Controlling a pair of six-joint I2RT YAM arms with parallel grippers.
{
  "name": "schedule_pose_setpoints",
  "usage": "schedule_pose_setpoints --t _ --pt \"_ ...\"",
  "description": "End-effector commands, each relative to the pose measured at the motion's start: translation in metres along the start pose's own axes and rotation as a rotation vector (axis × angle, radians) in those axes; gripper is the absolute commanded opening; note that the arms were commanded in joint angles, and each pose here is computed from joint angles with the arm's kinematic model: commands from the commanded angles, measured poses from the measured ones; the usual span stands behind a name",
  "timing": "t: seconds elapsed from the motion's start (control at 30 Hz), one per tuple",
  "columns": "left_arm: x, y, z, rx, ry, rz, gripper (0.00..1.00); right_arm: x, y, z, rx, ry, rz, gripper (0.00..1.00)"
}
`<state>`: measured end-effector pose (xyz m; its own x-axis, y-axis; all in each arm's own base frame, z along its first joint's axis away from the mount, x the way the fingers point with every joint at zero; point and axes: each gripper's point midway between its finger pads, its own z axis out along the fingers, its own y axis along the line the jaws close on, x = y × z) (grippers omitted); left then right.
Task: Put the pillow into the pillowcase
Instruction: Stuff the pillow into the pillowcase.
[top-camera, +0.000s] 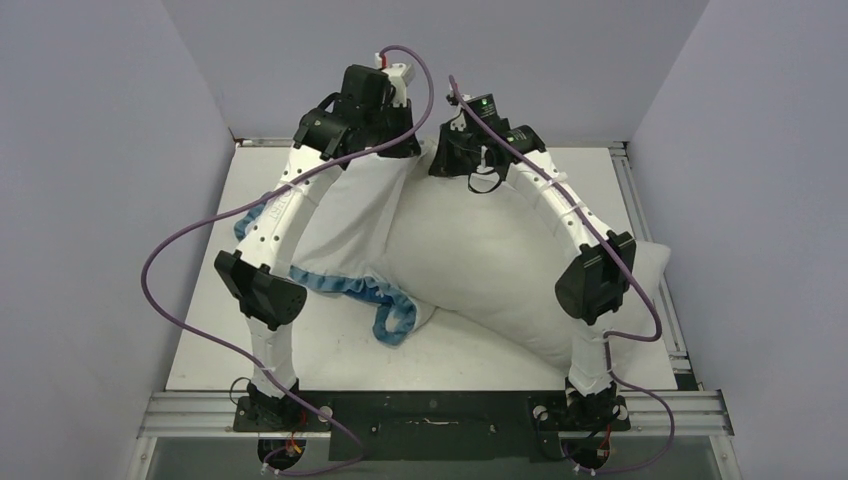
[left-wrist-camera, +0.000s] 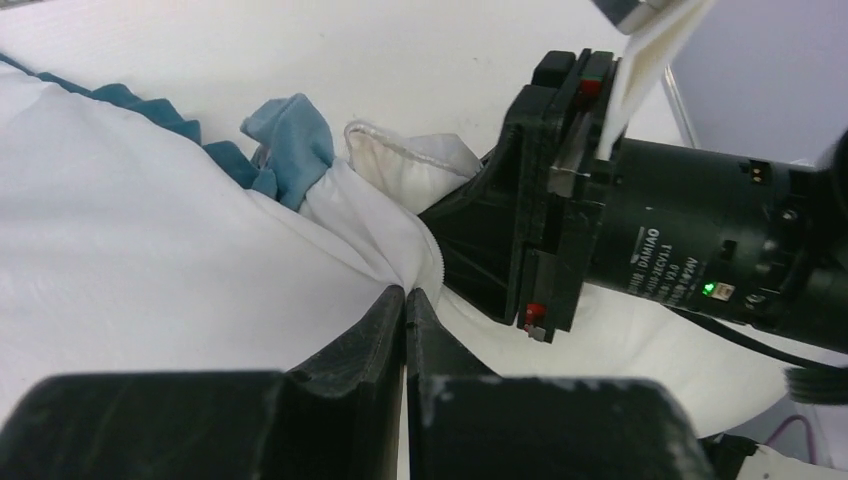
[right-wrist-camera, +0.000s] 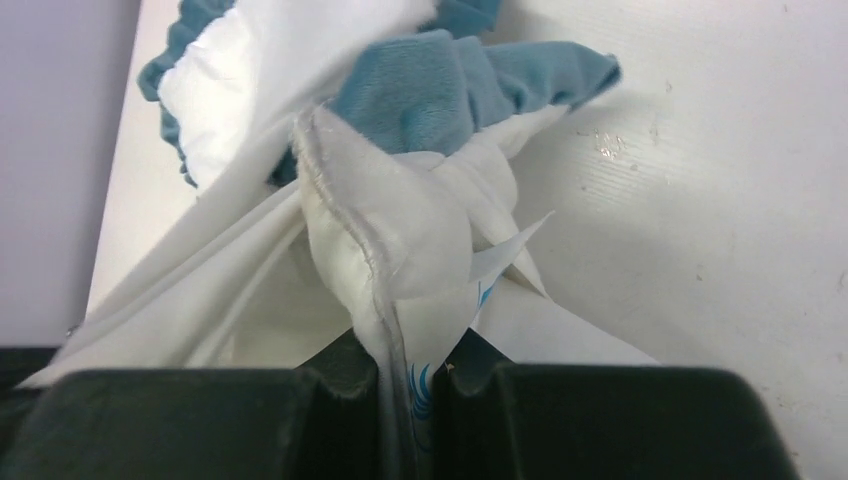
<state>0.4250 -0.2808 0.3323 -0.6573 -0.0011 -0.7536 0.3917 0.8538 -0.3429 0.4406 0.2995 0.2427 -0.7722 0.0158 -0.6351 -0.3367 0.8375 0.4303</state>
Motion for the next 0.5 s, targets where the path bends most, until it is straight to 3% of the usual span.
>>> schedule_pose_setpoints --t 0.0,0.27,0.47 --pt "-0.035 -0.028 -0.026 0.117 -0.130 -0.069 0.00 -0.039 0.048 -0.043 -0.136 -0.174 -0.084 0.05" --pt "-0.071 0.025 -0.020 -0.020 -0.244 -0.252 0.00 0.022 0.092 -0.051 -0.406 -0.011 -0.128 0.05" --pt "-0.092 0.013 -0.024 0.063 -0.310 -0.237 0.00 0.047 0.132 -0.061 -0.587 0.061 -0.216 0.05"
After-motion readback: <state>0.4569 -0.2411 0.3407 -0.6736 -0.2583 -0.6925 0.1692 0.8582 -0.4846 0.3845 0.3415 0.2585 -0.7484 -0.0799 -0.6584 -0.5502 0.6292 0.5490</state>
